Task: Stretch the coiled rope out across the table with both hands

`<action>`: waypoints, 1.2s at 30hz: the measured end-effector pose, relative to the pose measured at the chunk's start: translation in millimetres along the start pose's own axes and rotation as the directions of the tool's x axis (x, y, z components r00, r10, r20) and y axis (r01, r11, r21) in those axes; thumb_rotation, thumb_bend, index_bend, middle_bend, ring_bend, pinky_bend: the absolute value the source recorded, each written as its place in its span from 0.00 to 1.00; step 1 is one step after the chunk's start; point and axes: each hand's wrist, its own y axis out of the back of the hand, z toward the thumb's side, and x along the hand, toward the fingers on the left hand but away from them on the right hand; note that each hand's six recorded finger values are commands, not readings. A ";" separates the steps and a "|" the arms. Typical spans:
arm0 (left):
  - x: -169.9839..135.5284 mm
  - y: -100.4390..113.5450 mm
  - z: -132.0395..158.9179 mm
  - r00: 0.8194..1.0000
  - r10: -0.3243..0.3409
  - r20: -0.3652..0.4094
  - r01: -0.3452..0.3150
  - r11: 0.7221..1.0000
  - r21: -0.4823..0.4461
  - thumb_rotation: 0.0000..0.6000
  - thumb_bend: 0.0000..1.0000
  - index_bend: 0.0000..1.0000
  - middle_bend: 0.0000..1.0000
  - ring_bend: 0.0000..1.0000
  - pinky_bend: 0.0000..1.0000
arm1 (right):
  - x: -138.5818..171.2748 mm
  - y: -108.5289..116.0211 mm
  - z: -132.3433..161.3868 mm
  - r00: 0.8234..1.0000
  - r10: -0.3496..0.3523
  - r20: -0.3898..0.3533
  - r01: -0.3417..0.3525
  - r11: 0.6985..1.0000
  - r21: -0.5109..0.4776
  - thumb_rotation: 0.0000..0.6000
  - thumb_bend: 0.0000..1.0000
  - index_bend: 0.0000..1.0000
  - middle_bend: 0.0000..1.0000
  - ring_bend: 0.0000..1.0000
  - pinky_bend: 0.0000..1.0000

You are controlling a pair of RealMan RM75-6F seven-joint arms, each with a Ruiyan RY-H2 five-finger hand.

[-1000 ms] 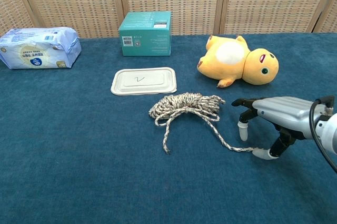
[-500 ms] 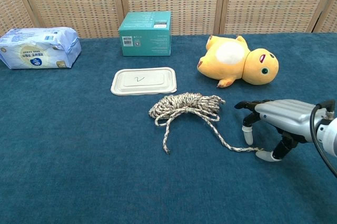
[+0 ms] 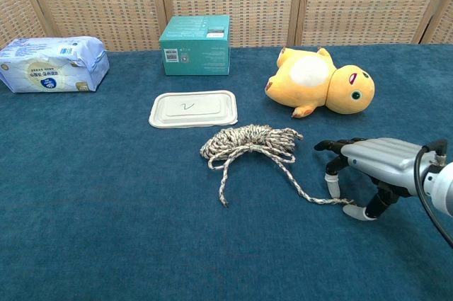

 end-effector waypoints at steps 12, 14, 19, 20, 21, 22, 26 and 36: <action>0.7 -1.8 0.7 1.000 -0.004 -0.001 0.004 1.000 0.006 1.00 0.00 0.00 0.00 0.00 0.00 | -2.1 -1.8 -0.5 1.000 -0.005 -0.011 0.005 1.000 0.000 1.00 0.43 0.61 0.00 0.00 0.00; 0.9 -2.1 0.9 1.000 -0.004 -0.002 0.004 1.000 0.008 1.00 0.00 0.00 0.00 0.00 0.00 | -2.1 -0.9 -0.1 1.000 -0.009 -0.014 0.009 1.000 -0.002 1.00 0.44 0.62 0.00 0.00 0.00; 1.2 -3.5 2.3 1.000 -0.007 0.000 0.007 1.000 0.016 1.00 0.00 0.00 0.00 0.00 0.00 | -1.7 2.9 1.2 1.000 -0.016 -0.023 0.016 1.000 0.004 1.00 0.50 0.64 0.00 0.00 0.00; 1.4 -4.1 3.0 1.000 -0.008 0.002 0.008 1.000 0.019 1.00 0.00 0.00 0.00 0.00 0.00 | -1.6 3.7 1.5 1.000 -0.017 -0.025 0.017 1.000 0.008 1.00 0.51 0.64 0.00 0.00 0.00; 1.8 -5.1 4.3 1.000 -0.009 0.005 0.009 1.000 0.023 1.00 0.00 0.00 0.00 0.00 0.00 | -1.4 4.5 1.8 0.999 -0.018 -0.027 0.018 1.000 0.015 1.00 0.51 0.64 0.00 0.00 0.00; 2.4 -6.0 5.7 1.000 -0.010 0.010 0.009 1.000 0.026 1.00 0.00 0.00 0.00 0.00 0.00 | -1.1 5.7 2.2 0.999 -0.019 -0.030 0.020 1.000 0.024 1.00 0.52 0.64 0.00 0.00 0.00; 7.9 -9.1 15.0 0.999 -0.003 0.039 0.001 0.999 0.046 1.00 0.00 0.00 0.00 0.00 0.00 | -1.0 11.6 3.7 0.998 -0.035 -0.045 0.038 0.997 0.063 1.00 0.52 0.65 0.00 0.00 0.00; 46.1 -20.7 59.2 0.979 0.001 0.202 -0.023 0.994 0.109 1.00 0.00 0.00 0.00 0.00 0.00 | -4.2 28.2 -3.6 0.995 -0.088 -0.049 0.094 0.985 0.146 1.00 0.52 0.65 0.00 0.00 0.00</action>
